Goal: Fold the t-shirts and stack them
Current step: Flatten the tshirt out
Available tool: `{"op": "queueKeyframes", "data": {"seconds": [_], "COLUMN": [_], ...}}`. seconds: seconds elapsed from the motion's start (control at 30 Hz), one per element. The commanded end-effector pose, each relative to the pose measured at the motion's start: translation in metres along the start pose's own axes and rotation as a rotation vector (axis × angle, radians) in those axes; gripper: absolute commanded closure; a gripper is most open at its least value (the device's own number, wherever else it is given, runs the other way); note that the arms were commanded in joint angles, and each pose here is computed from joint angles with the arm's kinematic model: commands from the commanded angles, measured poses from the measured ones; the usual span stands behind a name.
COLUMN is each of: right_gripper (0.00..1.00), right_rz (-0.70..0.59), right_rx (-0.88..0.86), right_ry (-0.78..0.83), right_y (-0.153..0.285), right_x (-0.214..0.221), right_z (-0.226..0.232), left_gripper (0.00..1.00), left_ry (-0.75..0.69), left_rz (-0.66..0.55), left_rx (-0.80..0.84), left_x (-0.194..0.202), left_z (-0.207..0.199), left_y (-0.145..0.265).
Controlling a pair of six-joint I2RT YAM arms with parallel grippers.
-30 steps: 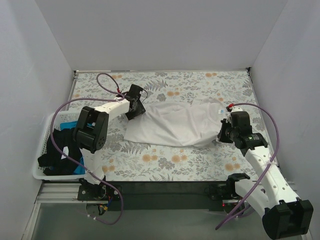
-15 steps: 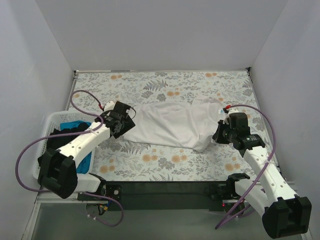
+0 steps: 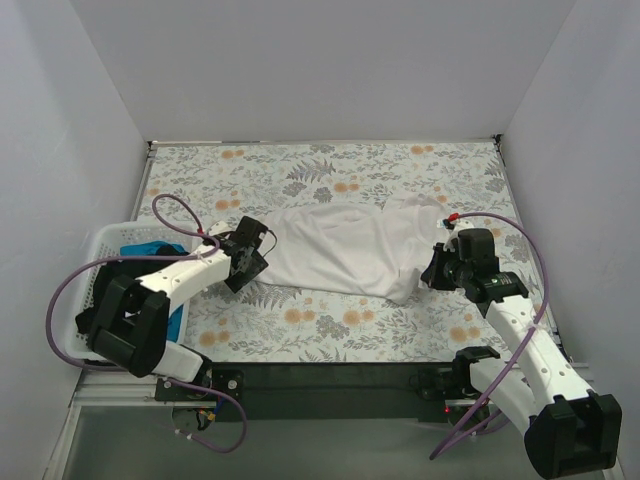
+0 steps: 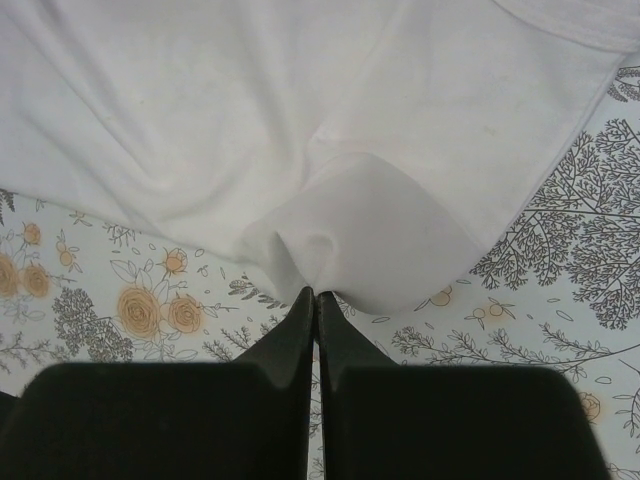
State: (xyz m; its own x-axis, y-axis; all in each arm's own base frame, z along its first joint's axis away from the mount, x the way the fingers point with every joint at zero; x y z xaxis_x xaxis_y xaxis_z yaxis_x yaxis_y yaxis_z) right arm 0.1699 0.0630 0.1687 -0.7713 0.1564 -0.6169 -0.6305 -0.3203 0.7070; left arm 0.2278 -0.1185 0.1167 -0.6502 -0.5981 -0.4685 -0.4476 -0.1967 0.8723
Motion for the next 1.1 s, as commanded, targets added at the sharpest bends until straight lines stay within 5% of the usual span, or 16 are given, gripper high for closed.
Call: {"op": "queueKeyframes", "data": {"seconds": [0.0, 0.67, 0.77, 0.9, 1.07], "right_gripper": [0.99, 0.99, 0.99, 0.99, 0.99], "right_rz": [-0.034, -0.025, -0.025, -0.035, -0.100], "right_rx": [-0.031, -0.029, -0.028, -0.017, 0.021], "right_ry": [0.022, 0.025, 0.025, 0.022, 0.022], "right_y": [0.000, -0.005, -0.005, -0.004, 0.004], "right_x": [-0.003, -0.001, 0.000, -0.002, -0.020], "right_z": [0.002, 0.001, 0.000, 0.000, 0.003], "left_gripper": [0.45, 0.59, 0.67, 0.99, 1.00], "left_ry": [0.041, -0.055, -0.063, -0.057, -0.038], "left_rz": [-0.053, 0.035, 0.039, 0.032, -0.092], "left_rx": [-0.011, -0.074, -0.085, -0.093, -0.093], "left_x": [-0.005, 0.010, 0.011, 0.010, -0.024], "left_z": [-0.005, -0.015, -0.015, -0.014, -0.020], "left_y": [-0.005, -0.030, -0.031, -0.028, 0.000]}}
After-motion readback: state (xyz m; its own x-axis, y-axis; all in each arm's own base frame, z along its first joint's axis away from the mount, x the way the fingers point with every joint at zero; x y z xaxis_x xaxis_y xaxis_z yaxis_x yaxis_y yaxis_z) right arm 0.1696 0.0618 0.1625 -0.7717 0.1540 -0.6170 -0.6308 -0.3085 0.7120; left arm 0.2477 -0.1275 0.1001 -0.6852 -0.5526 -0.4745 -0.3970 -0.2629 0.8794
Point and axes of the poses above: each gripper's point midway between its finger pads, its own y axis back along the fingers, its own z axis along the line the jaws close on, x = y × z, the point moved 9 cm from there along y, back along the fingers, and after that the axes turned 2 degrees about -y, right-handed, at the moved point
